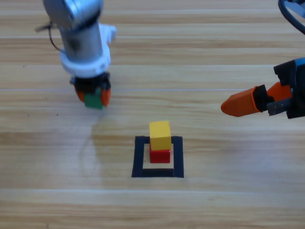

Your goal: Stack the blocks in the rectangular block: red at the bottom, yellow in the middle, green on top

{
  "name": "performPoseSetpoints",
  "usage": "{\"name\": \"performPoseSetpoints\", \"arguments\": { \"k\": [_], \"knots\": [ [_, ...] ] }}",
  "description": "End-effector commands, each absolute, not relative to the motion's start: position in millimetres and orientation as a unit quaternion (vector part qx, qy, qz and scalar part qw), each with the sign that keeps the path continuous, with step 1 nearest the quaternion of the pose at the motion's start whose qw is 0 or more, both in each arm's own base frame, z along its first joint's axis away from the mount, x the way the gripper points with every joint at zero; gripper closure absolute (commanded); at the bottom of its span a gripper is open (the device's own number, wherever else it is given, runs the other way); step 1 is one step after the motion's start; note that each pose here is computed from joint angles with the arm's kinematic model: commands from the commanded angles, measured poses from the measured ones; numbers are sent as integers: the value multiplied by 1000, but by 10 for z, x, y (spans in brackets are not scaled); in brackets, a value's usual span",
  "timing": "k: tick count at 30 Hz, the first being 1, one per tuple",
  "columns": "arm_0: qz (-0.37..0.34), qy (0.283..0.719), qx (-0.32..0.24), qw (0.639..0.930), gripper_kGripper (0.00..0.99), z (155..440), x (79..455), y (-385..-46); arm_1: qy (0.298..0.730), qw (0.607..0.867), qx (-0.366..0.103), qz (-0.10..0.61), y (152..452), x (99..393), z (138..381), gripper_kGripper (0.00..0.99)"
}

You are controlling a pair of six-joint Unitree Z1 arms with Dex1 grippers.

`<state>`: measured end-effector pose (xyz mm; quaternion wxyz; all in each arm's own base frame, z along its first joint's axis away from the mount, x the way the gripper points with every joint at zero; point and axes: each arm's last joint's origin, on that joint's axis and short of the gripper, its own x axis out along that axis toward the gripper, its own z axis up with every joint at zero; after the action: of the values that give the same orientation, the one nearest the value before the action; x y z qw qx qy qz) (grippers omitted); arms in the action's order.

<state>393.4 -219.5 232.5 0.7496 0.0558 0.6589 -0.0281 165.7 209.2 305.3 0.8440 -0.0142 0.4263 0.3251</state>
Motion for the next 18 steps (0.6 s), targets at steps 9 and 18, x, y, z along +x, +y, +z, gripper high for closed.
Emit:
{"name": "performPoseSetpoints", "arguments": {
  "k": [9, 18],
  "knots": [
    [-47, 639, 25, 767, 990, 3358, 2975, -2907, 452, 827, -37, 333, 2210, 1665, 2827, 0],
    [20, 667, -3, 745, 990, 3048, 2817, -3250, 450, 827, -36, 334, 2195, 1654, 2840, 0]
  ]
}}
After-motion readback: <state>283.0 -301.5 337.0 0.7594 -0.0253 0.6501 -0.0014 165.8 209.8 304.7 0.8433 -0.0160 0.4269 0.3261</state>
